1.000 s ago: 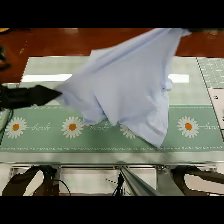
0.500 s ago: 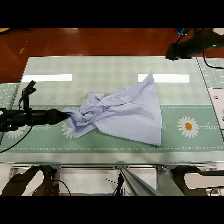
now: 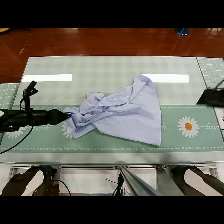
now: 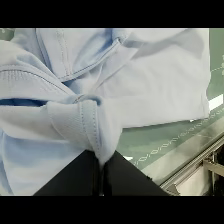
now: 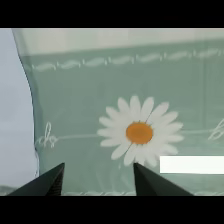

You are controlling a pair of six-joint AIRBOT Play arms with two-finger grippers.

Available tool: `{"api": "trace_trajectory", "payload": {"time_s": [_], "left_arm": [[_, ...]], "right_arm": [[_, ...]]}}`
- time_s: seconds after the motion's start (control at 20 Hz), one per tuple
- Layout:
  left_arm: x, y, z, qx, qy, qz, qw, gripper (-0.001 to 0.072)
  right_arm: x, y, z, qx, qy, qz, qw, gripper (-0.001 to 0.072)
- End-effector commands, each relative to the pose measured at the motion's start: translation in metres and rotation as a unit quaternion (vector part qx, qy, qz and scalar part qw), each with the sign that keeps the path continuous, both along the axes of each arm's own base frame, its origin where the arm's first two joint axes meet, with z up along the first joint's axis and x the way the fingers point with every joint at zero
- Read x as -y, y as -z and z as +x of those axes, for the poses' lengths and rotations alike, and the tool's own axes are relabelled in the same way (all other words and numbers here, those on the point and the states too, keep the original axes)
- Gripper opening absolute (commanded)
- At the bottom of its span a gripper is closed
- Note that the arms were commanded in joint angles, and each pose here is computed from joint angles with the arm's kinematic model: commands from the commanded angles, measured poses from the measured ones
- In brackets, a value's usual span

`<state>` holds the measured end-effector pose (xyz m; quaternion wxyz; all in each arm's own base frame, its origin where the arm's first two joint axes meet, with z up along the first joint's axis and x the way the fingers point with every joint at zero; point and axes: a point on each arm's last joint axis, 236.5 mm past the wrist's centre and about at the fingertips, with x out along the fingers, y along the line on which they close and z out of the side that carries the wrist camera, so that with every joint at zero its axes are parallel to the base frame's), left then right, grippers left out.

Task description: Fold the shirts.

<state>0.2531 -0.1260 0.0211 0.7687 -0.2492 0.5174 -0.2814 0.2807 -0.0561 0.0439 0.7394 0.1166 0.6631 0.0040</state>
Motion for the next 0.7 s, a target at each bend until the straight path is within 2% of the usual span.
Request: {"api": "trace_trajectory", "payload": {"time_s": [0.0, 0.2, 0.35, 0.65], "left_arm": [[0.000, 0.000, 0.000, 0.001, 0.002, 0.001, 1.000, 0.0028], [0.001, 0.000, -0.001, 0.000, 0.003, 0.000, 1.000, 0.0028], [0.002, 0.000, -0.004, -0.004, 0.009, -0.003, 1.000, 0.0028], [0.003, 0.000, -0.005, -0.006, 0.011, -0.004, 1.000, 0.0028]], "right_arm": [[-0.058, 0.066, -0.074, -0.027, 0.020, 0.099, 0.994, 0.0563], [-0.109, 0.104, -0.092, -0.011, 0.072, 0.192, 0.979, 0.0562], [-0.128, 0.119, -0.092, 0.001, 0.102, 0.235, 0.967, 0.0558], [-0.136, 0.135, -0.098, -0.001, 0.122, 0.244, 0.962, 0.0542]]}}
